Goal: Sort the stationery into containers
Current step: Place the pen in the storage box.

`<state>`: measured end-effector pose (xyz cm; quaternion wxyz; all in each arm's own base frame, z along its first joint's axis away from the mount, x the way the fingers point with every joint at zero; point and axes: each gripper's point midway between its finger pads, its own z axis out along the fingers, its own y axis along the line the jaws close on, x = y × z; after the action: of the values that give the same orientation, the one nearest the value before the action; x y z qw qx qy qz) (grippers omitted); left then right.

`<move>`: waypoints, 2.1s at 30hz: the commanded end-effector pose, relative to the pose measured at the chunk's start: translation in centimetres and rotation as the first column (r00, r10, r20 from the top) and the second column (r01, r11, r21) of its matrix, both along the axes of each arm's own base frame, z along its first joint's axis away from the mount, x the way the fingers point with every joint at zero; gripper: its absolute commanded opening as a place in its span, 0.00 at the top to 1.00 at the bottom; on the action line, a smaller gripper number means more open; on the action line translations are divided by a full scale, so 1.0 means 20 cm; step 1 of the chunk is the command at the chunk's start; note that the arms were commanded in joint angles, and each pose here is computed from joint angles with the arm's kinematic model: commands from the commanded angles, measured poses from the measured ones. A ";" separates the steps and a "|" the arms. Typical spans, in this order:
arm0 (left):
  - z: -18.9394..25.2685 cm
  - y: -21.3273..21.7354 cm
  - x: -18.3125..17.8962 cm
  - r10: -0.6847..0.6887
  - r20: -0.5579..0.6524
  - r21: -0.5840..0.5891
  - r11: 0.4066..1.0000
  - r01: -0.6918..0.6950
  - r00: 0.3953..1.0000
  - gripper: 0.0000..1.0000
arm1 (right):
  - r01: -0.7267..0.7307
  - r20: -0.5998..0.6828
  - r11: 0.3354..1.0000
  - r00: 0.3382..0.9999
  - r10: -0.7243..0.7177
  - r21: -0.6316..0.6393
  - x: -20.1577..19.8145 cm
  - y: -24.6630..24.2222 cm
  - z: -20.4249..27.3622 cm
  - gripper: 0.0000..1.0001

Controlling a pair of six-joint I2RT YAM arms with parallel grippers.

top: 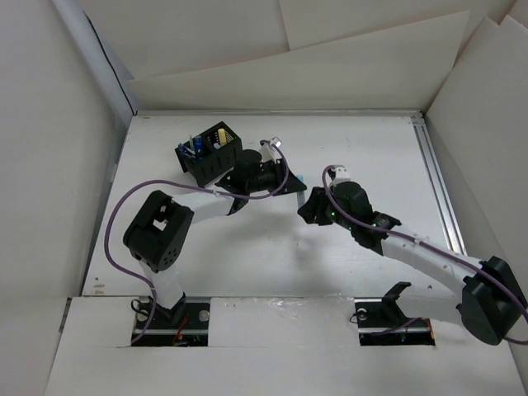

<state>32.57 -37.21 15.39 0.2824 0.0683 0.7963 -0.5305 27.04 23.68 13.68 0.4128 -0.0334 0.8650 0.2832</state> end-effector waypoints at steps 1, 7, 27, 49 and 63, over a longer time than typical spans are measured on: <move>0.15 0.08 0.16 0.108 0.080 -0.027 0.994 -0.106 0.991 1.00 | -0.012 0.112 0.997 0.994 0.003 0.081 0.03 0.02 0.19 0.46; 0.44 0.34 0.46 0.344 0.190 -0.022 0.938 -0.346 0.920 1.00 | 0.043 0.161 0.993 0.985 -0.060 0.110 0.01 -0.07 0.25 0.28; 0.62 1.48 1.19 0.840 0.421 0.143 0.311 -0.940 0.342 1.00 | 0.375 0.133 0.925 0.915 -0.380 0.060 0.05 -0.39 0.07 1.00; 0.36 1.40 1.22 0.765 0.509 0.211 0.335 -0.919 0.395 1.00 | 0.639 -0.016 0.764 0.766 -0.643 -0.090 0.18 -0.62 -0.18 0.25; 0.20 1.42 1.22 0.751 0.516 0.261 0.320 -0.910 0.412 0.98 | 0.674 -0.057 0.721 0.723 -0.688 -0.160 0.38 -0.66 -0.28 0.16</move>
<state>56.49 -9.37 18.69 0.5868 -0.2045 0.7809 -0.0631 32.36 9.96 5.88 0.4093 0.2641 0.8727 0.0344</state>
